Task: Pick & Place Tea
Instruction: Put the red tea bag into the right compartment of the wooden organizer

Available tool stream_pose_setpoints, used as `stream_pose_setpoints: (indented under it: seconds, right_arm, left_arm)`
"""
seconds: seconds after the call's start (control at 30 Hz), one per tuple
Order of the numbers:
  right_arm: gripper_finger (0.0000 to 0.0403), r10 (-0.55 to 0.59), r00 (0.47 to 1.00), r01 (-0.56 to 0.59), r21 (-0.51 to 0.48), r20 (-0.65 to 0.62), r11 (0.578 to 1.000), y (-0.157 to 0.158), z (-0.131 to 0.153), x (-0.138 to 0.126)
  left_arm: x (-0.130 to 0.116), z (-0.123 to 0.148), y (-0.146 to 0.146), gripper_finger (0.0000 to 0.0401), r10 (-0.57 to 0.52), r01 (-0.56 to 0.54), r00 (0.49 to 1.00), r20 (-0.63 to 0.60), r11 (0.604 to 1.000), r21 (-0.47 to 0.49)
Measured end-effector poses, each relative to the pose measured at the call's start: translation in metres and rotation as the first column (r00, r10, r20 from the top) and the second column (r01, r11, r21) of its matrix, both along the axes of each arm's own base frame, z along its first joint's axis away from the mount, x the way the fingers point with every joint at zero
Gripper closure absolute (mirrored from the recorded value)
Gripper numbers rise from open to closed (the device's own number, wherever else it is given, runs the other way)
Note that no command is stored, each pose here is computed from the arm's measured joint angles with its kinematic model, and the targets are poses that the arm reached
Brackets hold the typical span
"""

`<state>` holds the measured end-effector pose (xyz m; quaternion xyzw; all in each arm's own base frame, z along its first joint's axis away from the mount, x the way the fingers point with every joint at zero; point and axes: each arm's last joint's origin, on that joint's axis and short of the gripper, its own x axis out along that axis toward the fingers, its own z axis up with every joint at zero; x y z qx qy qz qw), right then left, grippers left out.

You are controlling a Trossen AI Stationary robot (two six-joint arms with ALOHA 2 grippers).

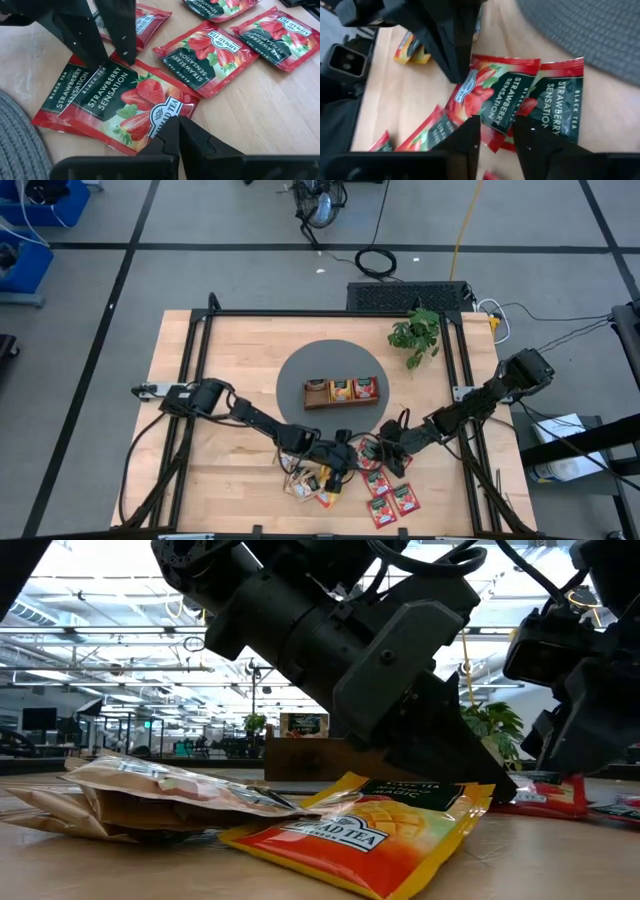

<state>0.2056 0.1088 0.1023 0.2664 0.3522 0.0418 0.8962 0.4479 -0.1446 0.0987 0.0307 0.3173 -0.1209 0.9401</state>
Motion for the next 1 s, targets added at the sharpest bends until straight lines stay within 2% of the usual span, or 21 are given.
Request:
stream_pose_setpoints:
  seconds: [0.2, 0.27, 0.5, 0.67, 0.8, 0.9, 1.0]
  right_arm:
    - [0.0389, 0.008, 1.0, -0.007, -0.039, 0.02, 0.999, -0.001, 0.0, 0.0]
    - [0.0398, 0.032, 0.999, -0.031, -0.043, 0.021, 0.999, 0.0, 0.0, 0.0]
    - [0.0402, 0.068, 0.995, -0.063, -0.065, 0.071, 0.996, -0.001, 0.005, 0.003]
    - [0.0402, 0.087, 0.988, -0.08, -0.06, 0.13, 0.995, -0.004, 0.019, 0.006]
    - [0.0403, 0.122, 0.986, -0.109, -0.116, 0.117, 0.987, -0.003, 0.037, 0.009]
    - [0.0403, 0.138, 0.989, -0.127, -0.173, 0.057, 0.977, -0.004, 0.054, 0.012]
    - [0.0403, 0.136, 0.991, -0.131, -0.263, 0.003, 0.956, -0.009, 0.078, 0.017]
  left_arm:
    - [0.0, 0.0, 0.0, 0.0394, 0.001, -0.001, 1.0, -0.002, 1.0, 0.001]
    - [0.0, 0.0, 0.001, 0.0389, 0.003, -0.003, 1.0, -0.002, 1.0, 0.002]
    - [0.0, 0.002, 0.0, 0.0385, 0.001, -0.001, 1.0, 0.003, 1.0, 0.016]
    - [-0.008, 0.014, -0.005, 0.0384, -0.014, 0.016, 1.0, -0.025, 0.997, 0.078]
    - [-0.02, 0.032, -0.017, 0.0384, -0.005, 0.012, 0.999, -0.041, 0.987, 0.161]
    - [-0.03, 0.04, -0.026, 0.0384, -0.006, 0.02, 0.997, -0.071, 0.979, 0.203]
    - [-0.041, 0.045, -0.035, 0.0384, -0.008, 0.035, 0.993, -0.116, 0.972, 0.234]
